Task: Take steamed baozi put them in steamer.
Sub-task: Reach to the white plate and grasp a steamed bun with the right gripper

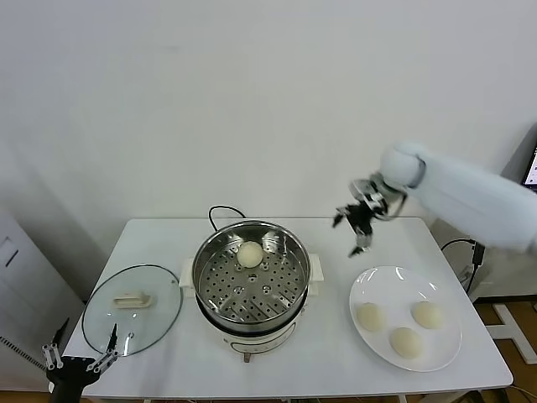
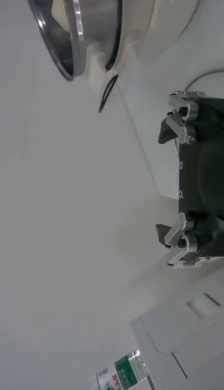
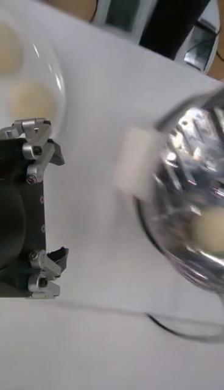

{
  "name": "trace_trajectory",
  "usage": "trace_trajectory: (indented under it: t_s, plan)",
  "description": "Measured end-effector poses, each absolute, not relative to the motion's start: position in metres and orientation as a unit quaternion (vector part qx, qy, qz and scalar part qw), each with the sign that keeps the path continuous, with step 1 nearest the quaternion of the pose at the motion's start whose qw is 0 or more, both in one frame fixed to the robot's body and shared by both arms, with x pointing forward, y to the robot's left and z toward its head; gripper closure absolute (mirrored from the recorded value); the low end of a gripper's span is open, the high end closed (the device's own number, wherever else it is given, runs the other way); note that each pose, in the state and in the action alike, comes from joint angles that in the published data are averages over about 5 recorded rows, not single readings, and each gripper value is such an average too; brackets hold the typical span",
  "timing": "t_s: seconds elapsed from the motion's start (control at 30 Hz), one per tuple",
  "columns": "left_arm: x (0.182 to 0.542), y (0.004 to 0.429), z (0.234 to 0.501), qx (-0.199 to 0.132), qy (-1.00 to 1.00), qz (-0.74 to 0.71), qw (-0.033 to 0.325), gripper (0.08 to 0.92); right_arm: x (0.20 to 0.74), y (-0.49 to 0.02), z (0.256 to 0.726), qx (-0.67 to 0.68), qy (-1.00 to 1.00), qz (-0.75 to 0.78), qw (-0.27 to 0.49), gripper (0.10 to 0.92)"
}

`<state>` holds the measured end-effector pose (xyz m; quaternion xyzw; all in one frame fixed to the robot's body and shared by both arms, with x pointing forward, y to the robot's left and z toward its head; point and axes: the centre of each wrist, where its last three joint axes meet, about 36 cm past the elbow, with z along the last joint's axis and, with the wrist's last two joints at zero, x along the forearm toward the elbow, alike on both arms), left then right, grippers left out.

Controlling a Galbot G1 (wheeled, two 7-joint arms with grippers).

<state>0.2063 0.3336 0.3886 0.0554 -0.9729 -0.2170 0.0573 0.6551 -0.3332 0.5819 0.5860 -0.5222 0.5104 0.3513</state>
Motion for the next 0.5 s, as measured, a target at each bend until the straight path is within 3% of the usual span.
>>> trace_trajectory:
  t_s: [0.5]
  plan:
    - [0.207,0.331,0.388,0.051,-0.972,-0.223,0.061,0.177,0.606,-0.371,0.492,0.586,-0.523,0.471,0.400,0.200]
